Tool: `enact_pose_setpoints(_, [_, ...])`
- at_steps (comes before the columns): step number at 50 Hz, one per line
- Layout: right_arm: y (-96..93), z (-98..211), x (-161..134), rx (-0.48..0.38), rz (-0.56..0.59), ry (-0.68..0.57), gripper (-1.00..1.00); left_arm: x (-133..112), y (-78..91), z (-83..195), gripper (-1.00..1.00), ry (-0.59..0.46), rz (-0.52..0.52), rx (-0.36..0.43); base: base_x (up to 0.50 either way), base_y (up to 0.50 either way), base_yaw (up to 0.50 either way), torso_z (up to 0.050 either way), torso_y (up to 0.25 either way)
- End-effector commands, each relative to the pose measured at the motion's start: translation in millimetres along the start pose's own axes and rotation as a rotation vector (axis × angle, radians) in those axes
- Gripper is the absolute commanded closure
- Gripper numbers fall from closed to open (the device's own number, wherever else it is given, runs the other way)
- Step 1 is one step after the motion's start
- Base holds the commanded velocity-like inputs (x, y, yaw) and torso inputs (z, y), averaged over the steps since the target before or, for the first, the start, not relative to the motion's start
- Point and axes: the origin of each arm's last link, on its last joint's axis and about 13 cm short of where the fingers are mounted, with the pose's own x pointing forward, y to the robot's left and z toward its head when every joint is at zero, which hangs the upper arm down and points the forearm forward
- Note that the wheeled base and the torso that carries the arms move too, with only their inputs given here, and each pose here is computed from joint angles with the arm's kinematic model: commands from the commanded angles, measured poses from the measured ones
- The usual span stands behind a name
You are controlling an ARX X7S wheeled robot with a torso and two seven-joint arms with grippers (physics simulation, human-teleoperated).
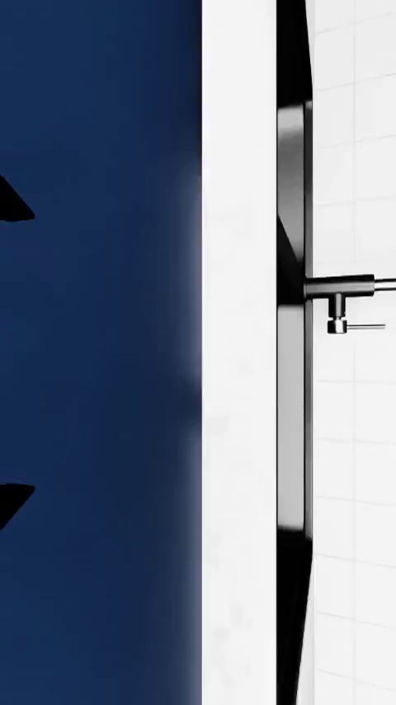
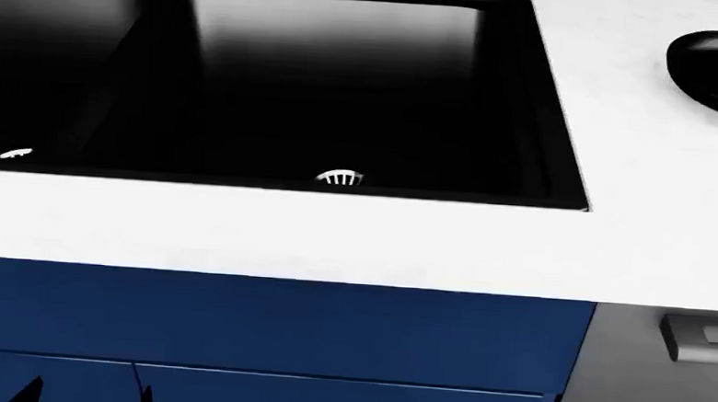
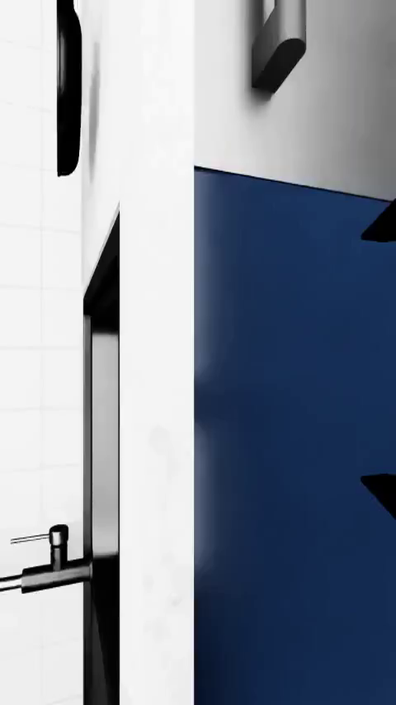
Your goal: Pick the pan and sponge and place them into the sink. Then turn on the water.
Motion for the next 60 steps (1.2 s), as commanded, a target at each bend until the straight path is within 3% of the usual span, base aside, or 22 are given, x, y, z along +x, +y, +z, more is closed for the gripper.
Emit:
enact_pose_setpoints(1, [0.0,-0.3,0.1,0.008,-0.003,0.005,-1.00,-1.2,2.0,-0.6,-1.00,0.004,-0.001,0.000,0.00,0.00,0.00,0.000,0.000])
enact_pose_setpoints(9, [0.6,-1.3,0.6,0.025,-0.004,0.010,-1.00,-3.0,5.5,-1.5,-1.00,0.009,0.006,-0.009,0.00,0.00,0.00,0.000,0.000])
enact_pose_setpoints(13, [2.0,-1.3,1.0,-0.030,0.003,0.020,-1.00,-1.2,1.6,-1.7,-1.00,0.012,0.011,-0.007,0.00,0.00,0.00,0.000,0.000])
enact_pose_setpoints(60, [0.0,-2.1,2.5,-0.002,-0.019,0.028,-1.00,-2.6,4.0,-1.9,-1.00,0.012,0.008,-0.004,0.04,-0.50,0.00,0.000,0.000])
